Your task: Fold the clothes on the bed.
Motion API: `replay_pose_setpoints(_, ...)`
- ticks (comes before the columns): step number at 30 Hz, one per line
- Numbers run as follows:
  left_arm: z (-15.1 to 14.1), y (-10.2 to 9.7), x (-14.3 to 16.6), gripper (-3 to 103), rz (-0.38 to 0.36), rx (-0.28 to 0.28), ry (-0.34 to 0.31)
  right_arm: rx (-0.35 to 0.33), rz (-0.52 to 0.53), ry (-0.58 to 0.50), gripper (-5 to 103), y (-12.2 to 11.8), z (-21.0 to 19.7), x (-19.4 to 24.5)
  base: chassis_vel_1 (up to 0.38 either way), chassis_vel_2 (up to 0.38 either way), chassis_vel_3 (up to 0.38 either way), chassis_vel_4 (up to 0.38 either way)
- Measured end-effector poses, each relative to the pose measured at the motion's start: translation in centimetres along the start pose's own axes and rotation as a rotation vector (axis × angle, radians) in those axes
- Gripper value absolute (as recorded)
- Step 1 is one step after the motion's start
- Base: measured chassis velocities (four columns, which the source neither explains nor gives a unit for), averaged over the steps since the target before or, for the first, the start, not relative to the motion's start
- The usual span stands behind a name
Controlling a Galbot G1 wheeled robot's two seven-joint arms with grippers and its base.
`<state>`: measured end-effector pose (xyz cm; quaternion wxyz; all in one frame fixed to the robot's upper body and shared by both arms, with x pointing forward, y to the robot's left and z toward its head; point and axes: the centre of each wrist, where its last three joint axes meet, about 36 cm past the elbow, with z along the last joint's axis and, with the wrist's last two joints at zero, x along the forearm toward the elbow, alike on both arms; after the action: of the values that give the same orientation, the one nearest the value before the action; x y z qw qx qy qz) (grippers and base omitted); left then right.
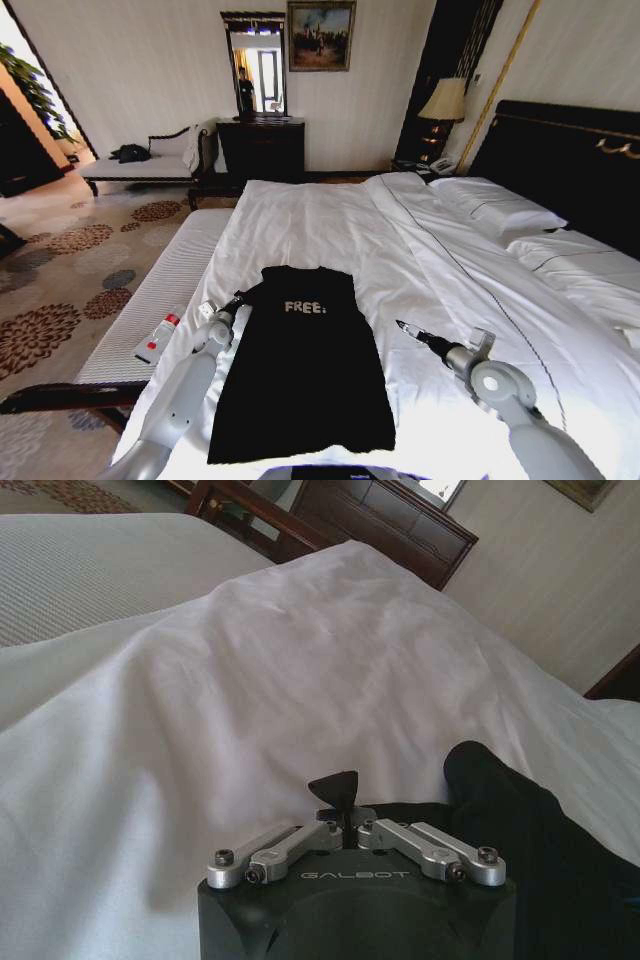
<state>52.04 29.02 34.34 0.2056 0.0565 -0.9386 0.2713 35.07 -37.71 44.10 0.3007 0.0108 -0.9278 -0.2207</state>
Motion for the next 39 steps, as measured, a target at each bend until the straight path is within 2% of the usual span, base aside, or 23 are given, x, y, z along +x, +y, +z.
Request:
replay_pose_setpoints(8, -0.8, -0.1, 0.2, 2, 0.001, 0.009, -0.021, 0.004, 0.0, -0.005, 100, 0.1, -0.1, 0.4, 0.0, 0.0, 0.0, 0.0)
replay_pose_setpoints(11, -2.8, 0.2, 0.8, 2, -0.006, 0.043, -0.058, 0.006, 0.001, -0.007, 100, 0.0, -0.1, 0.6, 0.0, 0.0, 0.0, 0.0)
replay_pose_setpoints(20, -5.3, 1.5, 2.0, 2, -0.014, 0.057, -0.101, 0.002, -0.005, -0.006, 100, 0.1, 0.0, 0.3, 0.0, 0.0, 0.0, 0.0)
replay_pose_setpoints(31, -6.2, 0.2, 1.5, 2, -0.01, 0.091, -0.123, 0.002, -0.011, 0.001, 100, 0.3, 0.3, 0.1, 0.0, 0.0, 0.0, 0.0)
replay_pose_setpoints(39, -7.0, 0.6, 2.2, 2, -0.011, 0.115, -0.14, -0.003, -0.014, 0.0, 100, 0.4, 0.2, -0.1, 0.0, 0.0, 0.0, 0.0)
